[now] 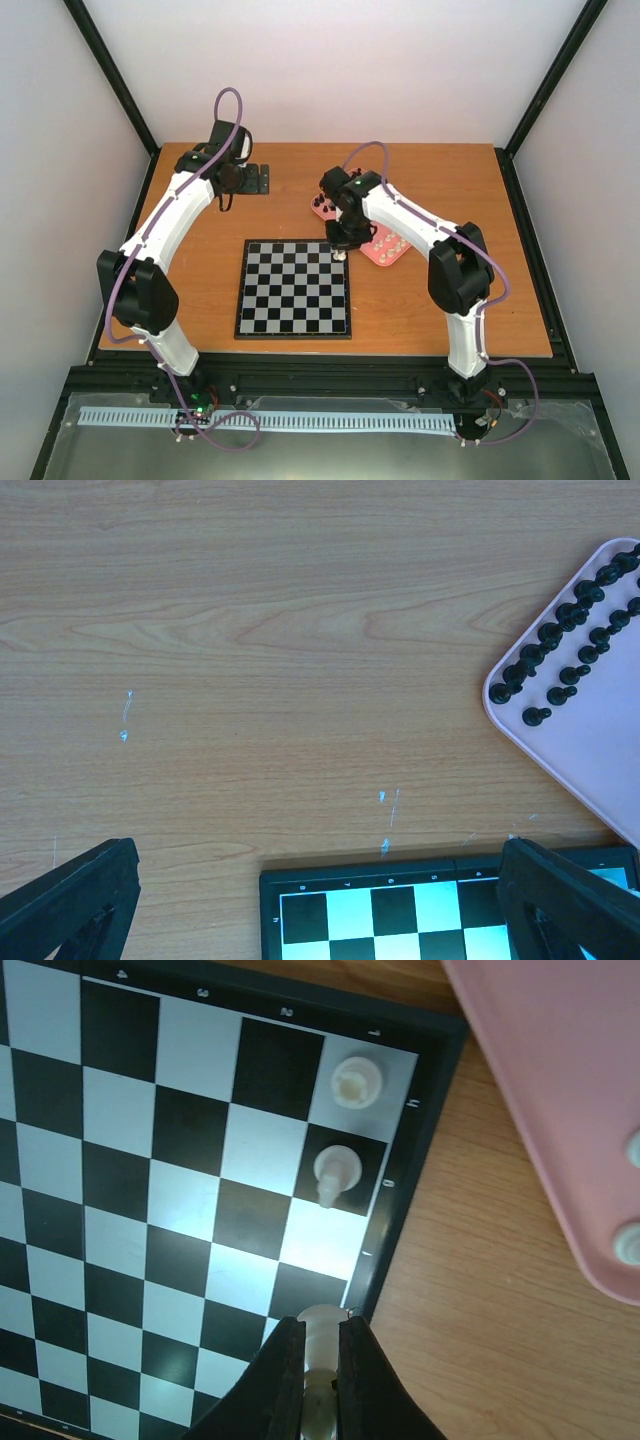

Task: Set up the chess pieces on the board
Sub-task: Place the chess piece on the chessboard.

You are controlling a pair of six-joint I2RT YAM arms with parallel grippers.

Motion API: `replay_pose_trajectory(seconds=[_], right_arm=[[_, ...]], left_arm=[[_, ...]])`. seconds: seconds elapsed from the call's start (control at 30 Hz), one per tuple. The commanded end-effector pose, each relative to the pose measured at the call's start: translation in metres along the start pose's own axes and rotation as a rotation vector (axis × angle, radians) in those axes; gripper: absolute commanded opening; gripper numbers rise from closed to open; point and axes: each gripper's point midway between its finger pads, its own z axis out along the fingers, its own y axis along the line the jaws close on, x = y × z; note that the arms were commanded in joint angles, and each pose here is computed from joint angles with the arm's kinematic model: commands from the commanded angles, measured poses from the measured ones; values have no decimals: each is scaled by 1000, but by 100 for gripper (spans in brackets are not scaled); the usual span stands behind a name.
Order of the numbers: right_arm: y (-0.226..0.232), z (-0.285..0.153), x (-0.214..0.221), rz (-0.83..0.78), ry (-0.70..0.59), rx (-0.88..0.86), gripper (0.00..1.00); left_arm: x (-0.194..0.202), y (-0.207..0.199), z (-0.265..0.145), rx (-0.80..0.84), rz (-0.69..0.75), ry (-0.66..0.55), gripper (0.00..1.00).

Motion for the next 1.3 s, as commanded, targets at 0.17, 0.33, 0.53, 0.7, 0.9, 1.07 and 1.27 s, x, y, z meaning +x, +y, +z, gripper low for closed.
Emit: replay_pose_trajectory(seconds=[0.17,0.33,0.53,0.7,0.9,1.07,1.27], right_arm=[[18,19,1,-46,-6,21,3],[18,31,3,-45,14,29,3],[14,40,5,-40,22,39,3],[6,50,6,-41,26,80,3],[4,57,2,-46,11,89,3],[4,60,1,-51,11,90,3],[5,64,1,-55,23,86,3]], left_arm=[[-2,1,-5,-3,20,-9,100],[-4,0,-5,-1,22,-12,100],[-2,-1,-1,3,20,-3,100],[-2,-3,-1,13,16,-2,100],[-1,-3,-1,12,21,0,100],[-1,-2,0,9,22,0,100],[-1,-3,0,10,22,0,100]])
